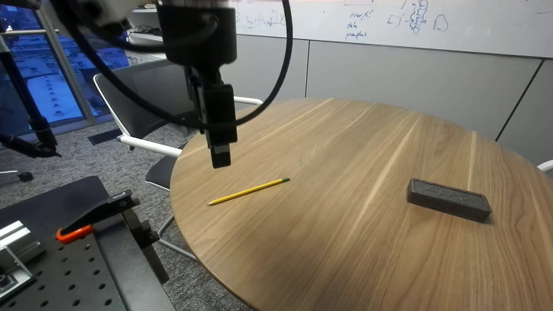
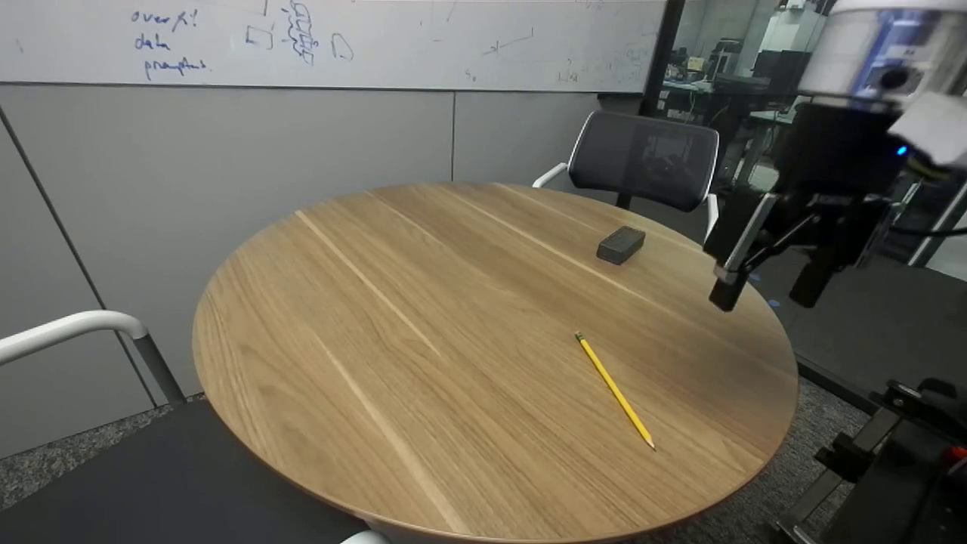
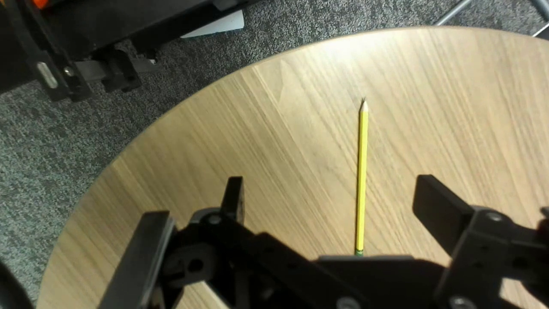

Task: Move the pencil to the right

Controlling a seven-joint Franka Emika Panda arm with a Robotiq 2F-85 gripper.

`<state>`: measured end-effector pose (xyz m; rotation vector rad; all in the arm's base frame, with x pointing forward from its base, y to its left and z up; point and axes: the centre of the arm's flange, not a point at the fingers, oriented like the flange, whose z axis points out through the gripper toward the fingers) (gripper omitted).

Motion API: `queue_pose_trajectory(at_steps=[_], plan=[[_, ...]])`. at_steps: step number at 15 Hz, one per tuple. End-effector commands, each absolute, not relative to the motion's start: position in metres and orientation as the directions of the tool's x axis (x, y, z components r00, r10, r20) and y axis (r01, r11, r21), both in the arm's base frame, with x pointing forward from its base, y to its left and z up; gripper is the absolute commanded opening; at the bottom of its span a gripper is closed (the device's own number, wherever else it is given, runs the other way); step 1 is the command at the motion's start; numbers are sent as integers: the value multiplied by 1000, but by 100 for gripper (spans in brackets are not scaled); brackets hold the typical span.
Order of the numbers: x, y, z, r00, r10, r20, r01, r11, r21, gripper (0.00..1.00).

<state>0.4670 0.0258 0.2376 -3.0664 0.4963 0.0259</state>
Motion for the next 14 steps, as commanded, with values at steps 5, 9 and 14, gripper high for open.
queue_pose_trajectory(at_steps=[5,9,14], plan=[[522,58,149,927,-373,43,-373,-928,-19,100],[537,68,123,924,-381,40,-381,-924,-4,100],[554,78,103,923,-383,39,-383,-923,16,100]])
